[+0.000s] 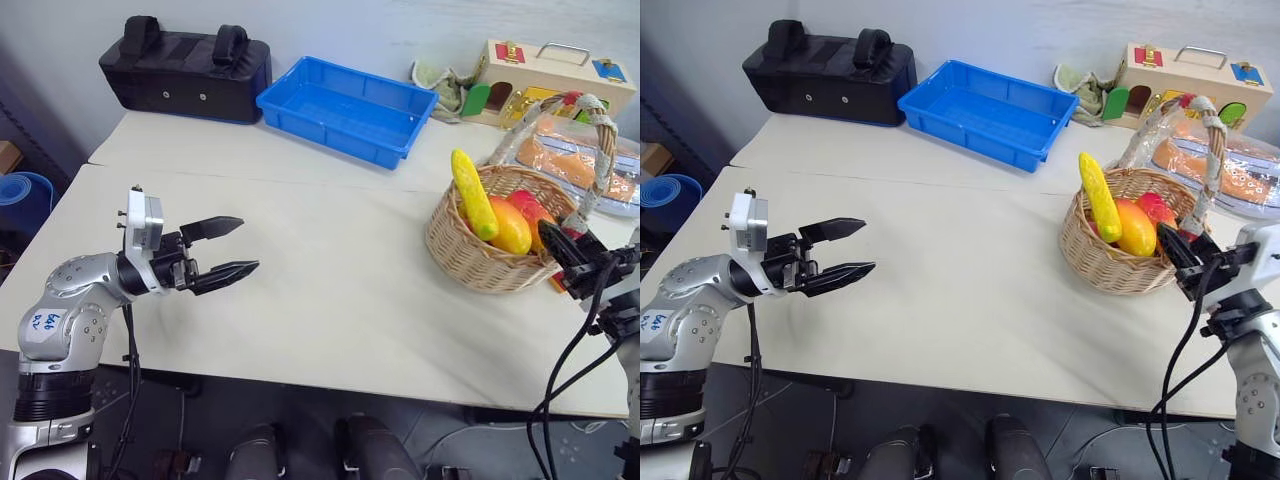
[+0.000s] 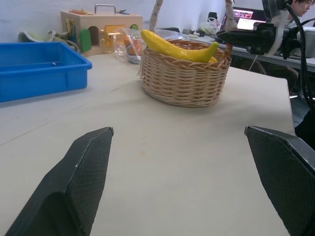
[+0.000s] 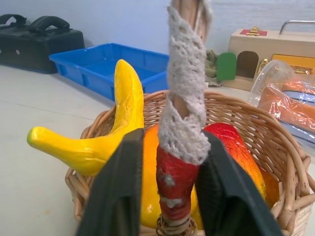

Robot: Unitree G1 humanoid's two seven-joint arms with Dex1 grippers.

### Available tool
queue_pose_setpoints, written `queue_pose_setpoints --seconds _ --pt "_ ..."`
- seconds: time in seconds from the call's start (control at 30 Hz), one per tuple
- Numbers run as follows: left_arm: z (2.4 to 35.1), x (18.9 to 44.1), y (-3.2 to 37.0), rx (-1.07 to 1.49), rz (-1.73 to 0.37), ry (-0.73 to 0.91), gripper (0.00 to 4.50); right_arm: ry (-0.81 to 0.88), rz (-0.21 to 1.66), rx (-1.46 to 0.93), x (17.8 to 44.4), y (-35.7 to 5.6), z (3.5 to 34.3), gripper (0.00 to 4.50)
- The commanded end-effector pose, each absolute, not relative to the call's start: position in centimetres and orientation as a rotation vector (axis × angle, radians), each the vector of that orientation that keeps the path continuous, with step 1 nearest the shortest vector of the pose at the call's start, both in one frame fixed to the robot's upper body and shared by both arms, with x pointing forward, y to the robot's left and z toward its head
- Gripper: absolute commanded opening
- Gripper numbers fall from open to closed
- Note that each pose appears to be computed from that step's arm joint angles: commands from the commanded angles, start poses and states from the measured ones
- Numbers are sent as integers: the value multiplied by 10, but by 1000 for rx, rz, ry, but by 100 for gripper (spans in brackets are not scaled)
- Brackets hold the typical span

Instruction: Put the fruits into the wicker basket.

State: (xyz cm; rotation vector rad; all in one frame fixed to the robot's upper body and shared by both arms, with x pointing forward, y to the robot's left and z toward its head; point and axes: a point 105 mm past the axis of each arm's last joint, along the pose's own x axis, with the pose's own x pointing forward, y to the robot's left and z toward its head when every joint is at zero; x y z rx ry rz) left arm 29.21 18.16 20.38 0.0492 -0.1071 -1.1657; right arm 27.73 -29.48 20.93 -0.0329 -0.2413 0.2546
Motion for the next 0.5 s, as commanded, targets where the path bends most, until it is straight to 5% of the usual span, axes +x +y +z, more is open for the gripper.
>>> queue_pose_setpoints --seconds 0.03,0.2,0.5 --pt "205 291 193 99 -1139 -113 450 -321 269 -138 260 -308 232 282" --pt "192 292 208 144 -1092 -64 450 -227 387 -281 237 -312 224 448" --pt "155 275 236 317 -974 63 450 -23 779 -439 205 -282 172 448"
